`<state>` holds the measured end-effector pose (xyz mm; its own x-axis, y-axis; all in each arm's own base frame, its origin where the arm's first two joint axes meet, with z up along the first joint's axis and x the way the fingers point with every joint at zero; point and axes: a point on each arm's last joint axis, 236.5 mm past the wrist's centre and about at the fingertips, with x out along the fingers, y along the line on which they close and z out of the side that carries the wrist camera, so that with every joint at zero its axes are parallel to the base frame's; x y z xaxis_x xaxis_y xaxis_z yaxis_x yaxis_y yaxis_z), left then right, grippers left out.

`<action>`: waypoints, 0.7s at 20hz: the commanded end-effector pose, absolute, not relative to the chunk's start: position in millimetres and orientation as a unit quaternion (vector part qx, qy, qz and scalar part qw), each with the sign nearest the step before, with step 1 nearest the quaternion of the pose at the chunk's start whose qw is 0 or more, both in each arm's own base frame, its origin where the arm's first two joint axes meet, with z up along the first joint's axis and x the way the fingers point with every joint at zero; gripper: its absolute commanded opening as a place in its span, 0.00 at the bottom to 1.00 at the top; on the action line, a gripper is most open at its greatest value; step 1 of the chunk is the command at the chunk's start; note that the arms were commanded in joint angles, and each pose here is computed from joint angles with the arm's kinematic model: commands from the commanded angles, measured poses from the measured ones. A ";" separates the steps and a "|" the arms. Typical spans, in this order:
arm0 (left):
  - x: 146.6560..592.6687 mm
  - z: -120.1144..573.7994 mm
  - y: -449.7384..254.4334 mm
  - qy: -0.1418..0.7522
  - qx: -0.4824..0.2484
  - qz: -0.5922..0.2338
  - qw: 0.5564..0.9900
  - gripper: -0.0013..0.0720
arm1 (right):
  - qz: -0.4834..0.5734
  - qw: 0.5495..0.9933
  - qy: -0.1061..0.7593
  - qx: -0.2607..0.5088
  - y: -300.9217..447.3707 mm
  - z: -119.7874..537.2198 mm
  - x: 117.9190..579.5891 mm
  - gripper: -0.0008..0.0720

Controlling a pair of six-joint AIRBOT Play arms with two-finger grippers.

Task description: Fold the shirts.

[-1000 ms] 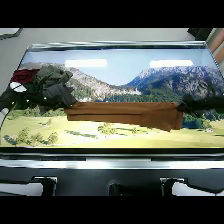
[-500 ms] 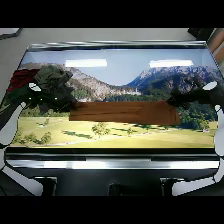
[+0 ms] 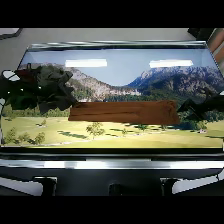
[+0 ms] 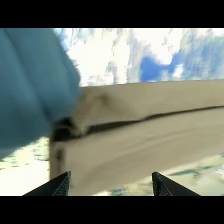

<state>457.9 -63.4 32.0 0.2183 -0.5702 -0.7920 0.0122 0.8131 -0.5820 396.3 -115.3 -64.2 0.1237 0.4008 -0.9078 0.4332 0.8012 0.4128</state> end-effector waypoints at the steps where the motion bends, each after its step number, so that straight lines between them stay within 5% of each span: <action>1: 447.8 77.5 -76.6 0.564 -0.211 -0.215 0.769 0.83 | 0.052 0.636 0.680 0.361 -84.2 -86.9 387.9 0.99; 7: 427.1 111.0 -124.2 0.549 -0.168 -0.263 0.775 0.82 | 0.082 0.642 0.650 0.397 -35.0 -105.5 430.0 0.98; 8: 424.4 110.1 -134.6 0.551 -0.161 -0.272 0.772 0.82 | 0.079 0.648 0.647 0.395 -28.7 -105.7 436.5 0.87; 9: 423.0 108.3 -144.8 0.553 -0.156 -0.280 0.769 0.81 | 0.083 0.653 0.645 0.388 -22.0 -101.4 441.9 0.39; 10: 423.2 104.7 -158.4 0.552 -0.150 -0.289 0.768 0.80 | 0.081 0.656 0.642 0.388 -18.0 -90.9 447.6 0.06; 11: 425.8 99.2 -175.6 0.546 -0.146 -0.296 0.770 0.70 | 0.087 0.669 0.633 0.379 -16.0 -76.5 454.3 0.06; 12: 428.7 90.9 -197.0 0.538 -0.141 -0.303 0.774 0.30 | 0.097 0.685 0.622 0.367 -11.8 -55.5 460.3 0.06; 13: 430.2 80.6 -220.8 0.531 -0.136 -0.311 0.776 0.06 | 0.099 0.700 0.609 0.359 -8.9 -34.6 464.7 0.06; 14: 430.3 66.6 -248.3 0.525 -0.132 -0.319 0.778 0.06 | 0.103 0.714 0.596 0.353 -3.0 -12.2 465.7 0.06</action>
